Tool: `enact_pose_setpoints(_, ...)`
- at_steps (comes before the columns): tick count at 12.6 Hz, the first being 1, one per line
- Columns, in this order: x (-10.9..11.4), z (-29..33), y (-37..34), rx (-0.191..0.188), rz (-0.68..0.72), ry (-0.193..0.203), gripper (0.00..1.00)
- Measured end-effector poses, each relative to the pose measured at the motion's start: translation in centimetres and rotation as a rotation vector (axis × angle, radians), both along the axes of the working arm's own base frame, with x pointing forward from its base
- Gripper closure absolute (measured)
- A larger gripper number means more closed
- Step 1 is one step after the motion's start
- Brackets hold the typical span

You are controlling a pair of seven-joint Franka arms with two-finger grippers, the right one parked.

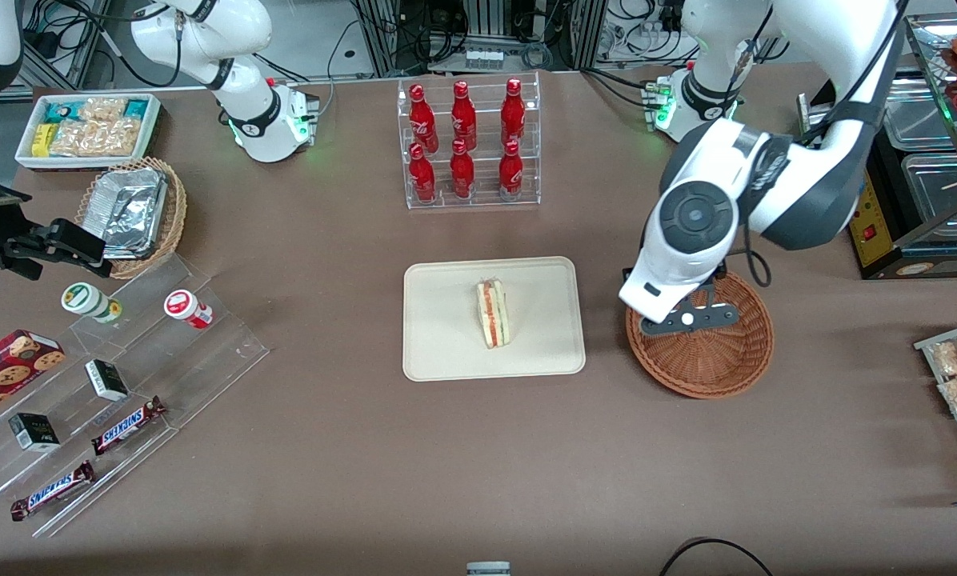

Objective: Place sandwich from basket to tray

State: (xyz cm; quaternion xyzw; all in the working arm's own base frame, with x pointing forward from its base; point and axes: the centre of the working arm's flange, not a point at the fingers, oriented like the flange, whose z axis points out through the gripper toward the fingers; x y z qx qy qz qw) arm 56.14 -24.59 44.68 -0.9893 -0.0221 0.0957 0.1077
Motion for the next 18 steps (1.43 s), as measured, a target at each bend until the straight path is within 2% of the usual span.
enact_pose_setpoints(2, -0.9, 2.4, 3.4, -0.036, -0.038, 0.02, 0.0)
enact_pose_setpoints(5, -2.7, 5.9, 8.1, -0.034, -0.093, 0.062, 0.0)
enact_pose_setpoints(8, -3.2, 8.3, 14.1, -0.078, -0.139, 0.109, 0.0)
enact_pose_setpoints(10, -3.5, 9.8, 18.4, -0.104, -0.151, 0.127, 0.0)
enact_pose_setpoints(14, -4.4, 13.3, 23.7, -0.129, -0.117, 0.12, 0.0)
enact_pose_setpoints(18, -4.8, 15.7, 25.5, -0.139, -0.084, 0.076, 0.0)
